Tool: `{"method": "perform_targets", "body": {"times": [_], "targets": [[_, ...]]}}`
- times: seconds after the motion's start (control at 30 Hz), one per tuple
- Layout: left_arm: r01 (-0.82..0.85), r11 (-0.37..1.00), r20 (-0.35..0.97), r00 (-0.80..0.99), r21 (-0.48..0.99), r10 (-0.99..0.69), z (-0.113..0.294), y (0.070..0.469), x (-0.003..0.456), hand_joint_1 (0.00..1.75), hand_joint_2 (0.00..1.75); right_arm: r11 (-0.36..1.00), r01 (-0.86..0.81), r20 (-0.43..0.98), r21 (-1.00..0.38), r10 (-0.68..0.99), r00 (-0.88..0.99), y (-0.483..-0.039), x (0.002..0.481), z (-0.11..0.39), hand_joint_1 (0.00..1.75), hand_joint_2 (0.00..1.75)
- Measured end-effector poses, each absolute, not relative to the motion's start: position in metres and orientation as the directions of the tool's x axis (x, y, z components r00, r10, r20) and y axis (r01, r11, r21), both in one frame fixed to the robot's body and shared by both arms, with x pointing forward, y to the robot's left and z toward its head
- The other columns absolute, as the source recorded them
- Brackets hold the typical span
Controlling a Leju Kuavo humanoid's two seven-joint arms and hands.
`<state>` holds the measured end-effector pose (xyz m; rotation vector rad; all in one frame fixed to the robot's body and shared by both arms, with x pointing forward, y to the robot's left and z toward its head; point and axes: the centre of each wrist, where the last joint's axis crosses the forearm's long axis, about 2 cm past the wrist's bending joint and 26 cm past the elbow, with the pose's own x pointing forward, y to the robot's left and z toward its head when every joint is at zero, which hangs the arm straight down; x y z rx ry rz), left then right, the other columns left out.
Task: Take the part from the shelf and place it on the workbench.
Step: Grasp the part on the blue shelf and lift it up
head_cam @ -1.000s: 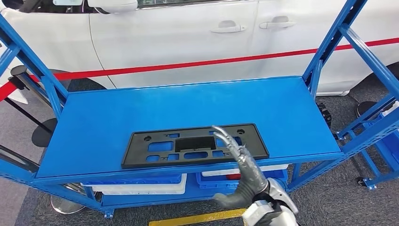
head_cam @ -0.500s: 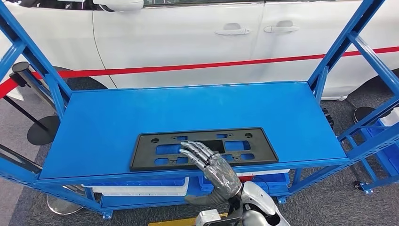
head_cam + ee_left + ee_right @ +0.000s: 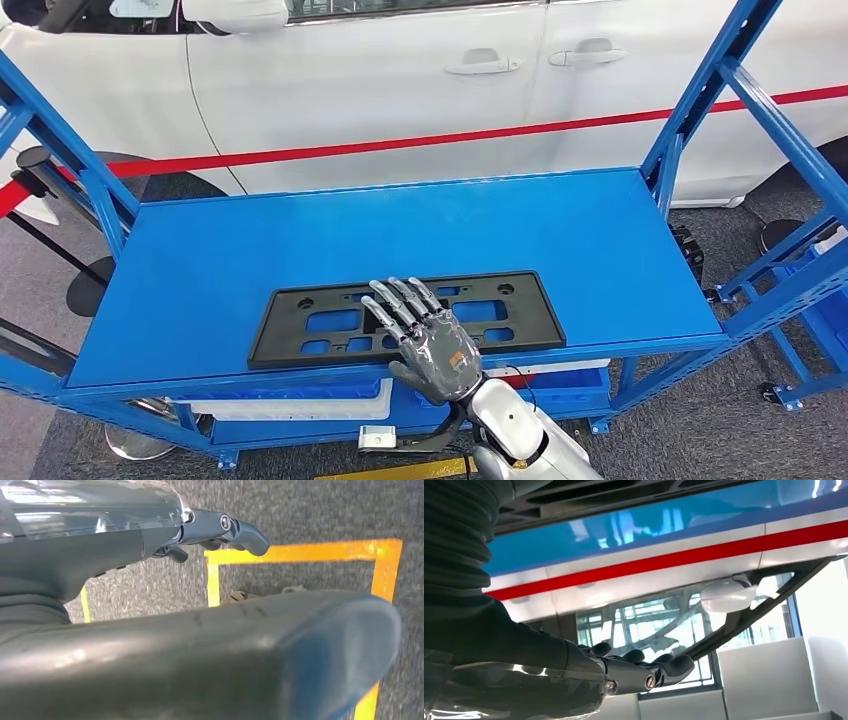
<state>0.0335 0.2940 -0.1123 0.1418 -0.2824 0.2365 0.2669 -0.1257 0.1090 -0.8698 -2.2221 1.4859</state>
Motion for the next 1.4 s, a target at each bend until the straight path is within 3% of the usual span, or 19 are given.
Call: {"method": "perform_targets", "body": {"times": [0.8, 0.87, 0.97, 1.03, 1.1, 1.2, 1.33, 1.4], "targets": [[-0.225, 0.968, 0.318, 0.931, 0.111, 0.179, -0.112, 0.298, 0.033, 0.0, 0.0, 0.133, 0.27, -0.118, -0.954, 0.66, -0.742, -0.115, 0.279, 0.087, 0.01, 1.75], [-0.223, 0.968, 0.322, 0.93, 0.111, 0.177, -0.112, 0.298, 0.033, 0.0, 0.0, 0.113, 0.276, -0.132, -0.954, 0.671, -0.73, -0.115, 0.279, 0.086, 0.17, 1.75], [-0.222, 0.968, 0.327, 0.929, 0.113, 0.175, -0.112, 0.299, 0.034, 0.0, 0.0, 0.088, 0.288, -0.153, -0.954, 0.683, -0.714, -0.111, 0.281, 0.086, 0.54, 1.75], [-0.222, 0.968, 0.327, 0.929, 0.113, 0.175, -0.112, 0.299, 0.033, 0.0, 0.0, 0.068, 0.292, -0.165, -0.954, 0.694, -0.701, -0.109, 0.281, 0.083, 0.9, 1.75], [-0.222, 0.968, 0.327, 0.929, 0.114, 0.174, -0.112, 0.299, 0.032, 0.0, 0.0, 0.051, 0.289, -0.171, -0.956, 0.703, -0.691, -0.108, 0.281, 0.08, 1.15, 1.75], [-0.222, 0.968, 0.332, 0.927, 0.116, 0.173, -0.112, 0.301, 0.033, 0.0, 0.0, 0.041, 0.285, -0.173, -0.958, 0.71, -0.683, -0.106, 0.282, 0.079, 1.21, 1.75], [-0.221, 0.968, 0.336, 0.926, 0.115, 0.172, -0.112, 0.301, 0.034, 0.0, 0.0, 0.034, 0.282, -0.175, -0.959, 0.711, -0.681, -0.105, 0.285, 0.078, 1.64, 1.75], [-0.221, 0.969, 0.337, 0.926, 0.112, 0.172, -0.112, 0.301, 0.034, 0.0, 0.0, 0.03, 0.28, -0.176, -0.959, 0.712, -0.68, -0.106, 0.285, 0.077, 1.67, 1.75]]}}
